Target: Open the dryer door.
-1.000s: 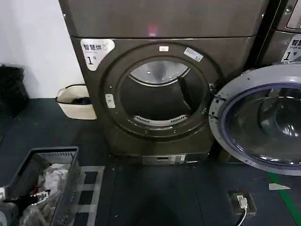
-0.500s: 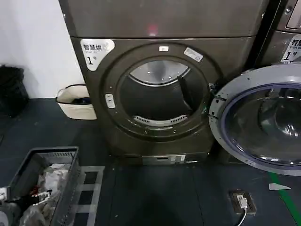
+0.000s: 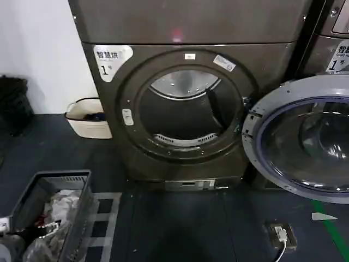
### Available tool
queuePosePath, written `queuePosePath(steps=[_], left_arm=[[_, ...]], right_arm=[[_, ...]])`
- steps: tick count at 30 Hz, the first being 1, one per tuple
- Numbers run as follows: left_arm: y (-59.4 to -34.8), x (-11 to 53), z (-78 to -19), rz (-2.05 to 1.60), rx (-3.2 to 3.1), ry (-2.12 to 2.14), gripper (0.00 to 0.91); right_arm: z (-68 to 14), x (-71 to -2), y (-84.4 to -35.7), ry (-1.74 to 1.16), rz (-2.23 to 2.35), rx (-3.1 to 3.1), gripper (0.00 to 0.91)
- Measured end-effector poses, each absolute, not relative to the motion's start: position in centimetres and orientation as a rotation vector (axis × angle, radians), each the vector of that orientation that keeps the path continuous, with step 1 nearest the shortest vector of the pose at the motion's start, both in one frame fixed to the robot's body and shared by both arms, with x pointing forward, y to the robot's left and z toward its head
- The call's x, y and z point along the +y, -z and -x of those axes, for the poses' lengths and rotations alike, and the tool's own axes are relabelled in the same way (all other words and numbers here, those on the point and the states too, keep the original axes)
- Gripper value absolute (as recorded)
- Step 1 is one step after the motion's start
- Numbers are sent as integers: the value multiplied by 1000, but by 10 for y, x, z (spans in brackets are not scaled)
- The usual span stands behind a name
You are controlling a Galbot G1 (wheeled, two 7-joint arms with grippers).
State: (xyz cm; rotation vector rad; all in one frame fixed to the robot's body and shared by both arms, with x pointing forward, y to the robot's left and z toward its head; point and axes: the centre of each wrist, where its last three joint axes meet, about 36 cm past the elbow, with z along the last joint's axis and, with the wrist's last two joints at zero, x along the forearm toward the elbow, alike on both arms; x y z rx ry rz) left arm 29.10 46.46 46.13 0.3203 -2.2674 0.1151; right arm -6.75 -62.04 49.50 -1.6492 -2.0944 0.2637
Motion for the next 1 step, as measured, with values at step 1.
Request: queuePosePath(steps=[1], left_arm=[[-461,465,-291,-320,-2268,-115,907]], right_arm=[[68,-620,-495,-263,1649,-2092,907]])
